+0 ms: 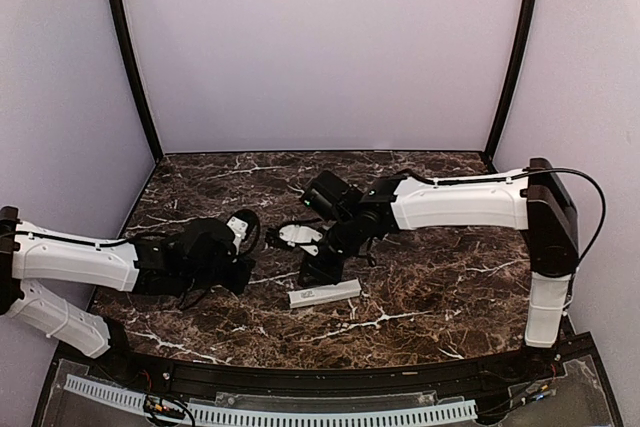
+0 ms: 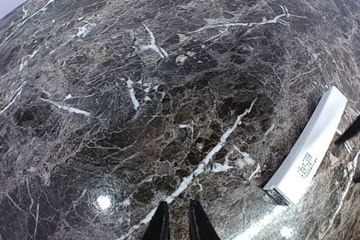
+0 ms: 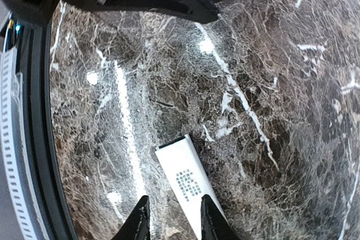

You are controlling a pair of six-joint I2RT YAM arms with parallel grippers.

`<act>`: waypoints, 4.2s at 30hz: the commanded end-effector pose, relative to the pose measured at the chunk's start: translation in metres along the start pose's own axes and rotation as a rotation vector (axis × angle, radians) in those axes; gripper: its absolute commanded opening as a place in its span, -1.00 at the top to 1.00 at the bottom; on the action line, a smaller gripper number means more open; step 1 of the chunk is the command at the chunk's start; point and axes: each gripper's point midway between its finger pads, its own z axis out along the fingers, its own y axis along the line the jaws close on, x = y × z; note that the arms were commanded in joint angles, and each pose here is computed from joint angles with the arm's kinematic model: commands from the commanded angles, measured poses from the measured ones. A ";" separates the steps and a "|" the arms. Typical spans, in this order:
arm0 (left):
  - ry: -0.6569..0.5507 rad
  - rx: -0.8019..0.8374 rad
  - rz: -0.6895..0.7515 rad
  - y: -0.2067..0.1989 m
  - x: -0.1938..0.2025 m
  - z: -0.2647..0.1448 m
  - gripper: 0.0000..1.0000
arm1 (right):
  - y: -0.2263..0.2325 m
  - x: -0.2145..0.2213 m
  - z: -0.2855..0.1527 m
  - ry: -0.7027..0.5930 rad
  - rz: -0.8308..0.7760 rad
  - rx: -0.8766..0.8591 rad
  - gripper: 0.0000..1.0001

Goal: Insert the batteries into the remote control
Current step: Press the battery cover onto the remote control, then pick up the remote control from the center of the board.

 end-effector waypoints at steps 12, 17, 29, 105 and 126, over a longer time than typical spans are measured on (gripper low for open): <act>-0.014 -0.122 -0.121 0.030 0.017 0.003 0.64 | 0.016 -0.001 0.049 -0.012 0.180 -0.134 1.00; -0.018 -0.138 -0.126 0.034 0.020 0.004 0.61 | 0.009 0.007 0.052 0.013 0.217 -0.121 1.00; -0.020 -0.150 -0.108 0.036 0.021 0.007 0.57 | 0.001 0.028 0.068 0.058 0.282 -0.122 1.00; -0.059 -0.135 -0.110 0.036 0.016 0.002 0.43 | -0.035 0.036 0.066 0.200 0.105 0.147 0.69; -0.070 -0.070 -0.116 0.021 0.002 0.003 0.41 | -0.085 0.007 0.020 0.000 0.433 0.213 1.00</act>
